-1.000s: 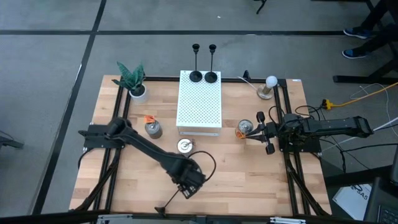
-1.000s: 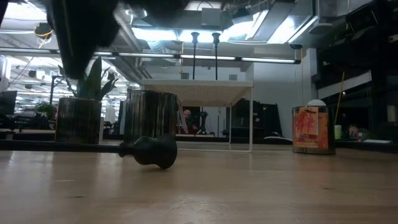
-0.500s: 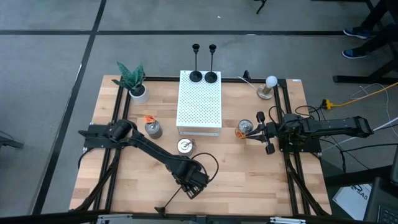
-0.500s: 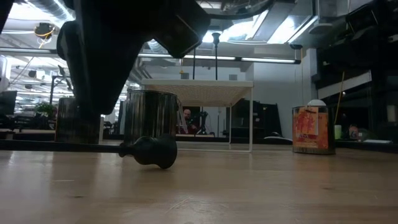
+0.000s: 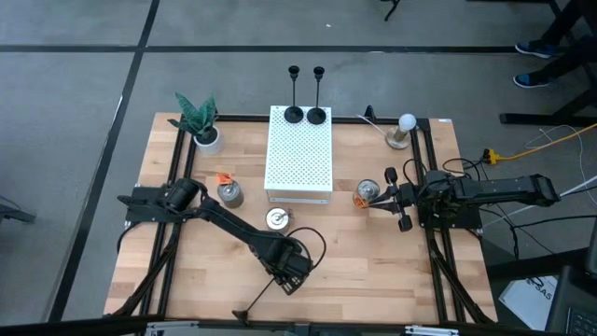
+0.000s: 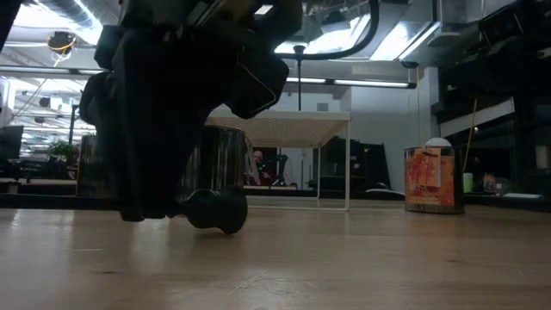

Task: Pick & Place candle stick holders
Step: Put the black candle holder on the shelf

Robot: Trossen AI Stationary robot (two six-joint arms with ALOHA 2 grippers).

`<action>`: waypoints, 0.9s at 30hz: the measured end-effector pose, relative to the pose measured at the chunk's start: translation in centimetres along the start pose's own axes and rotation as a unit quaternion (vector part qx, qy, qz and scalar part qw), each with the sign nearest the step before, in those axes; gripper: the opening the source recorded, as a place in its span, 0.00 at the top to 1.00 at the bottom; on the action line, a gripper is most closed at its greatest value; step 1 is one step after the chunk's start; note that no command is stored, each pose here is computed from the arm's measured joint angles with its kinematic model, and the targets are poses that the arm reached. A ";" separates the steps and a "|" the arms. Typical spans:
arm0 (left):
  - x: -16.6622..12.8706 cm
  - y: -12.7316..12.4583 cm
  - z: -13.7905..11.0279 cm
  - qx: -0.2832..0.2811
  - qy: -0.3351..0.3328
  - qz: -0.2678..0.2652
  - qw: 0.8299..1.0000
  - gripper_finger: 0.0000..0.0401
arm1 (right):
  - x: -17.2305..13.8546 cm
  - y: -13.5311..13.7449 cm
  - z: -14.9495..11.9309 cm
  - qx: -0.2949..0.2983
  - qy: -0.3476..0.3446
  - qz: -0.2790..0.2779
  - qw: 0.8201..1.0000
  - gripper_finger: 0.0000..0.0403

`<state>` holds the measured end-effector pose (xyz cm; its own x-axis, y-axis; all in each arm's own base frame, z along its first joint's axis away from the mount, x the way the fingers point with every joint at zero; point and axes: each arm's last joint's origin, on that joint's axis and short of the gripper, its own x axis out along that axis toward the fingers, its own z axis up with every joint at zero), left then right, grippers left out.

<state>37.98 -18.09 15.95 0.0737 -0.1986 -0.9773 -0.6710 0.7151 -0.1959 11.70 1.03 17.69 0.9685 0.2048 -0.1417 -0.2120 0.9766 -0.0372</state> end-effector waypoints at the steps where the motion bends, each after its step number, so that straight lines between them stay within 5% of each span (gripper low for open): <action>1: 0.0 0.0 0.0 0.000 0.000 0.000 1.000 0.64 | 0.0 0.0 0.0 0.000 0.000 0.000 1.000 0.90; 9: 0.0 0.0 0.0 0.009 0.004 -0.001 1.000 0.66 | 0.0 0.0 0.0 0.000 0.000 0.000 1.000 0.90; 19: -0.1 0.2 0.4 0.042 0.004 -0.001 0.999 0.95 | 0.0 0.0 0.0 0.000 0.000 0.000 1.000 0.90; 27: -1.2 0.8 1.7 0.107 0.020 -0.019 0.994 0.98 | 0.0 0.0 0.0 0.000 0.000 0.000 1.000 0.90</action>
<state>38.59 -16.12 16.85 0.0644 -0.2515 -0.9657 -0.4951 0.8322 -0.2498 11.70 1.03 17.68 0.9684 0.2051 -0.1422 -0.2123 0.9765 -0.0372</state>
